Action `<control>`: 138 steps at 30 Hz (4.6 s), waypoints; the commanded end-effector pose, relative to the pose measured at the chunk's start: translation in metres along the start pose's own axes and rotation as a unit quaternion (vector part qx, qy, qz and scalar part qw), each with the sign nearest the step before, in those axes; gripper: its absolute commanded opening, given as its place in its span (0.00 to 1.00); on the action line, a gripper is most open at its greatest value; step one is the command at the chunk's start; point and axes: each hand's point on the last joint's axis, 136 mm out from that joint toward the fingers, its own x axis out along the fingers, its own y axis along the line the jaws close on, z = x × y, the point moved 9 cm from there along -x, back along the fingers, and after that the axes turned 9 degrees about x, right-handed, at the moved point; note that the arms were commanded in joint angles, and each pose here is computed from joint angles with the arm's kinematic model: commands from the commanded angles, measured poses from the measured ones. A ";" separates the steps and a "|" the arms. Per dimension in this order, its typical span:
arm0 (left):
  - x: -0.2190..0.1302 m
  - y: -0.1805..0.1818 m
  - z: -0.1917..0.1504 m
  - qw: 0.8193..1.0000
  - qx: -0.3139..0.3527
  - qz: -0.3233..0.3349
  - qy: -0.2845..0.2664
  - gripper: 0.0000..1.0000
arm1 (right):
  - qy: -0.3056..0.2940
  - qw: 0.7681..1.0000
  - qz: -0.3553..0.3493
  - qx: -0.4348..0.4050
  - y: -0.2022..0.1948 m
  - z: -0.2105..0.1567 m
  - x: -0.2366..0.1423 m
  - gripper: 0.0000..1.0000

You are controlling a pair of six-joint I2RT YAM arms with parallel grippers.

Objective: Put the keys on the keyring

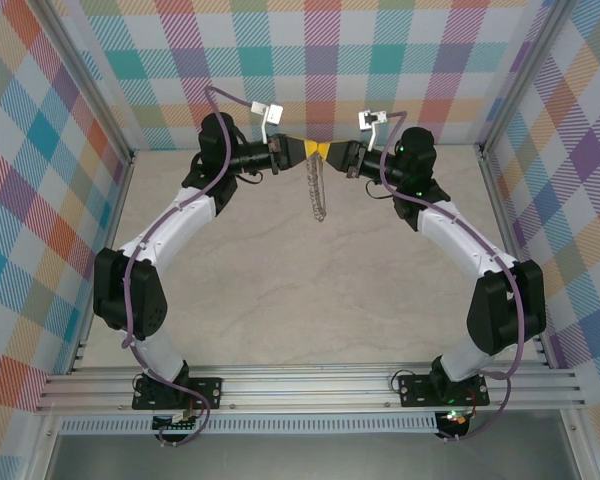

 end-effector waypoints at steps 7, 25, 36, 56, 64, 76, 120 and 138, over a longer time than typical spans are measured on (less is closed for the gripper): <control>0.001 -0.019 0.014 0.999 0.032 -0.022 -0.013 0.00 | -0.005 1.000 0.025 -0.015 0.011 0.005 0.001 0.00; -0.012 0.007 0.019 0.999 0.029 0.043 0.014 0.57 | 0.080 0.997 0.007 -0.011 -0.023 0.026 -0.014 0.00; -0.004 0.048 0.013 0.992 0.018 0.029 0.120 0.62 | 0.173 0.984 0.035 -0.004 -0.062 0.045 -0.003 0.00; 0.007 0.095 0.005 0.989 -0.010 -0.008 0.148 0.35 | 0.204 0.973 0.095 0.043 -0.103 0.053 0.022 0.00; 0.011 0.101 0.008 0.990 -0.014 -0.009 0.140 0.35 | 0.211 0.972 0.099 0.044 -0.102 0.046 0.028 0.00; 0.018 0.099 0.006 0.990 -0.017 -0.022 0.138 0.34 | 0.214 0.970 0.103 0.042 -0.098 0.044 0.034 0.00; 0.035 0.085 -0.004 0.987 -0.015 -0.050 0.152 0.00 | 0.195 0.977 0.084 0.037 -0.091 0.046 0.026 0.25; 0.010 0.034 0.025 0.995 0.082 0.000 0.049 0.00 | 0.008 0.997 -0.035 0.069 -0.094 0.019 -0.039 0.45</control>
